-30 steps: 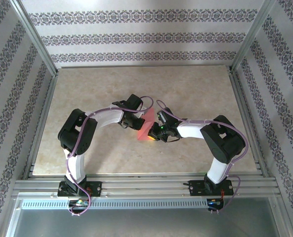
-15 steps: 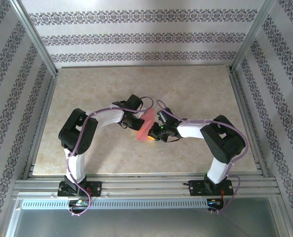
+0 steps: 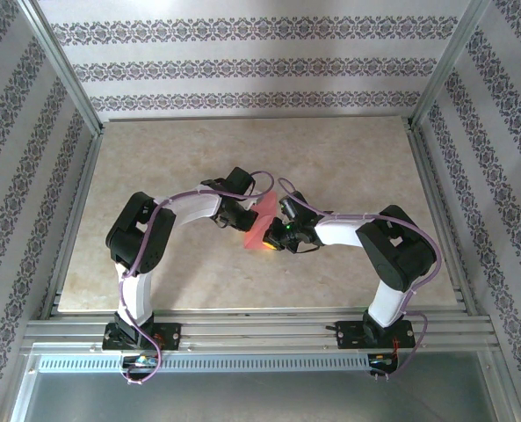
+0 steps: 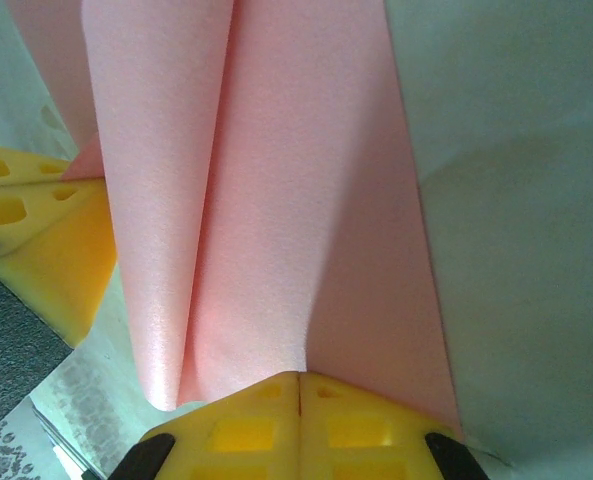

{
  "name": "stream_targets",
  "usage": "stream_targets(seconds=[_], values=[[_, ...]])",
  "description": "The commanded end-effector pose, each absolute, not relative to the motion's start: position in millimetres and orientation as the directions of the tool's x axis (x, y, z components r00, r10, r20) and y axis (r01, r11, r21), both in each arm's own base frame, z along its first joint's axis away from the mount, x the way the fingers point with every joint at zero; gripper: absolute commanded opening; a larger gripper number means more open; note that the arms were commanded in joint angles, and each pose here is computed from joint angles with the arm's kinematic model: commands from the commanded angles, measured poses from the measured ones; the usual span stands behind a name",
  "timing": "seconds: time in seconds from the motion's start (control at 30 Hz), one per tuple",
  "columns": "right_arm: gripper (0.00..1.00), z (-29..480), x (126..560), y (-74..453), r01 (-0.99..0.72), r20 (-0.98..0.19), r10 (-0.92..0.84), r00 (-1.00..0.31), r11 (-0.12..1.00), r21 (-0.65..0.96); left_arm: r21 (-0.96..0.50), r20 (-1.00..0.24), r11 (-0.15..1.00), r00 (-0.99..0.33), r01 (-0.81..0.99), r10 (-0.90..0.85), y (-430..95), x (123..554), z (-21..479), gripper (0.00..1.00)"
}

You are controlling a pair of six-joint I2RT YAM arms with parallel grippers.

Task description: Fold a paper plane with a square sheet of paper (pick it up from the middle)

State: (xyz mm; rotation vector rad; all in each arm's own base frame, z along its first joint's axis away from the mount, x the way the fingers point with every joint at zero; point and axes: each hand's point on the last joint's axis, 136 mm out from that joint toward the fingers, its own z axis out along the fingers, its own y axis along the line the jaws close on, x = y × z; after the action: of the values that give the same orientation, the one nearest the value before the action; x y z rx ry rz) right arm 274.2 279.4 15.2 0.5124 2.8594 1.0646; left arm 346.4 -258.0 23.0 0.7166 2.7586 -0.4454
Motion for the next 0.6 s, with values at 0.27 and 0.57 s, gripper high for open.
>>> stream_targets(seconds=[0.27, 0.57], values=[[0.07, 2.0, 262.2, 278.6, 0.295, 0.101, 0.296, -0.950, 0.740, 0.605, -0.199, -0.318, 0.837, -0.842, 0.509, 0.437, -251.0, 352.9, 25.6, 0.01], [0.07, 1.2, 260.8, 278.2, 0.295, 0.104, 0.294, -0.950, 0.742, 0.602, -0.206, -0.313, 0.833, -0.841, 0.513, 0.440, -253.5, 355.1, 23.0, 0.01]])
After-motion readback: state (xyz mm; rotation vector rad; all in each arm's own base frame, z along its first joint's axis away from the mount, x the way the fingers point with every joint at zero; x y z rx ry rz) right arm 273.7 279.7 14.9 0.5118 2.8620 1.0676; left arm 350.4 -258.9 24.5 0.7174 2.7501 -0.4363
